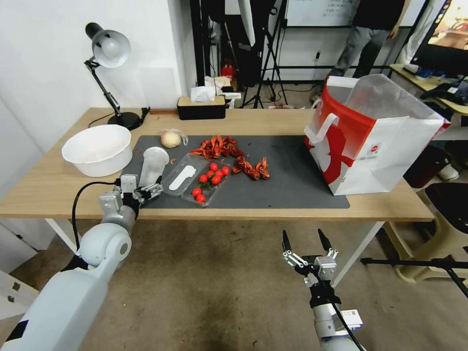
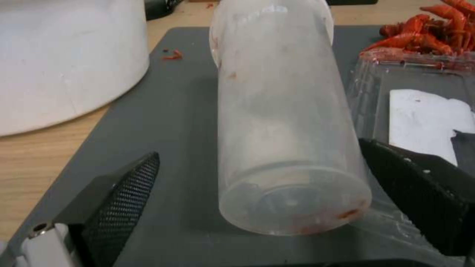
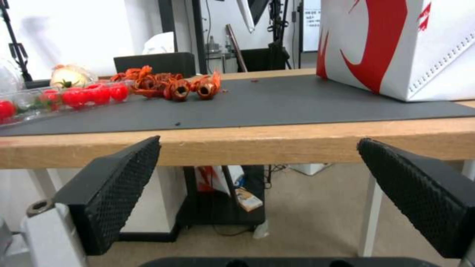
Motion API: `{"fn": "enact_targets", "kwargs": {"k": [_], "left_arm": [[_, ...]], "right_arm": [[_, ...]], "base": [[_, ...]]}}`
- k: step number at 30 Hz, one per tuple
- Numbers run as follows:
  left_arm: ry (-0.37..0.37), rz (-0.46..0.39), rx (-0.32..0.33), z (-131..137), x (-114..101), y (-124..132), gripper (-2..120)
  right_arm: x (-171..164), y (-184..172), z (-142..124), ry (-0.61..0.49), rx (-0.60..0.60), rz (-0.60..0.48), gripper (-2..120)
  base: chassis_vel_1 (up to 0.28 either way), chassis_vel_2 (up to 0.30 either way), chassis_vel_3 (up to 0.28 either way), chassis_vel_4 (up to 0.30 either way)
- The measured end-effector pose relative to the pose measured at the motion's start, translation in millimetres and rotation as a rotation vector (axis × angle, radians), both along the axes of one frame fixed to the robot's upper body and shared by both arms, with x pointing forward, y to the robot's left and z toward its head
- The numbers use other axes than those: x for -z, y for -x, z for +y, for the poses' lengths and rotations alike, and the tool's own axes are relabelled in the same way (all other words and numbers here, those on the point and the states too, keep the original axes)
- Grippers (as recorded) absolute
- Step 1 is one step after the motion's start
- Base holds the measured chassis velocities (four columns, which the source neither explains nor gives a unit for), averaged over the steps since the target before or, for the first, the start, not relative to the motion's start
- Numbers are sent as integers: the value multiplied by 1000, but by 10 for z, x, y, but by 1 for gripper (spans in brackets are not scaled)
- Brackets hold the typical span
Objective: Pick up the trash from the table and place it into the takeout bag.
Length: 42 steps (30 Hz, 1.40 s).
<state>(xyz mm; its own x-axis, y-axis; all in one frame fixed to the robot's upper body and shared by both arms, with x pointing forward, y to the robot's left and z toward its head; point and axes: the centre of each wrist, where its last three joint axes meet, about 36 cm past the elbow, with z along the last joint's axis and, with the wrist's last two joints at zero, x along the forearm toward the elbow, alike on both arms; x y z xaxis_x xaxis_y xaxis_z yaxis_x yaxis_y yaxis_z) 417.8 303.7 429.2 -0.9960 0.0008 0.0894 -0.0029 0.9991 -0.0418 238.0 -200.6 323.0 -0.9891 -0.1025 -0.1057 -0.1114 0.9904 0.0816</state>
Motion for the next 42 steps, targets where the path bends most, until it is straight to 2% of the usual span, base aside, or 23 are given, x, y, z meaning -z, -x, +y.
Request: {"fn": "enact_targets", "kwargs": {"k": [3, 4, 11, 12, 14, 15, 22, 29, 31, 33, 34, 35, 36, 38, 42], "left_arm": [[-16, 111, -13, 35, -15, -101, 94], [-16, 111, -13, 35, -15, -101, 94], [15, 239, -19, 51, -107, -159, 66], [15, 239, -19, 51, -107, -159, 66], [21, 247, -34, 48, -116, -156, 55], [27, 249, -40, 50, -120, -155, 54], [54, 254, -51, 54, -129, -128, 54], [76, 186, -39, 63, -156, -65, 54], [81, 105, 3, 55, -215, 2, 54], [92, -19, 94, 31, -326, 90, 54], [92, -19, 94, 31, -326, 90, 54], [98, -94, 159, 14, -396, 115, 54], [99, -132, 202, 2, -436, 118, 54], [103, -150, 227, -7, -458, 115, 54], [99, -232, 385, -52, -581, 39, 54]], "right_arm": [[39, 1, -15, 6, 5, 9, 100], [39, 1, -15, 6, 5, 9, 100], [99, -10, -32, 12, 14, 17, 100], [99, -10, -32, 12, 14, 17, 100], [102, -9, -30, 11, 17, 16, 100], [103, -9, -30, 10, 18, 15, 100], [105, -3, -21, 8, 21, 15, 100], [132, -4, 2, 7, 20, 18, 100], [139, -2, 26, 5, 17, 19, 100], [135, 3, 43, 5, 15, 17, 100], [135, 3, 43, 5, 15, 17, 100], [124, 10, 48, 5, 14, 15, 100], [116, 19, 52, 4, 14, 15, 100], [111, 26, 52, 4, 14, 15, 100], [108, 40, 53, 6, 13, 16, 100]], "base": [[0, 0, 0, 0], [0, 0, 0, 0], [0, 0, 0, 0], [0, 0, 0, 0], [0, 0, 0, 0], [0, 0, 0, 0], [0, 0, 0, 0], [0, 0, 0, 0], [0, 0, 0, 0], [0, 0, 0, 0], [0, 0, 0, 0], [0, 0, 0, 0], [0, 0, 0, 0], [0, 0, 0, 0], [0, 0, 0, 0]]}}
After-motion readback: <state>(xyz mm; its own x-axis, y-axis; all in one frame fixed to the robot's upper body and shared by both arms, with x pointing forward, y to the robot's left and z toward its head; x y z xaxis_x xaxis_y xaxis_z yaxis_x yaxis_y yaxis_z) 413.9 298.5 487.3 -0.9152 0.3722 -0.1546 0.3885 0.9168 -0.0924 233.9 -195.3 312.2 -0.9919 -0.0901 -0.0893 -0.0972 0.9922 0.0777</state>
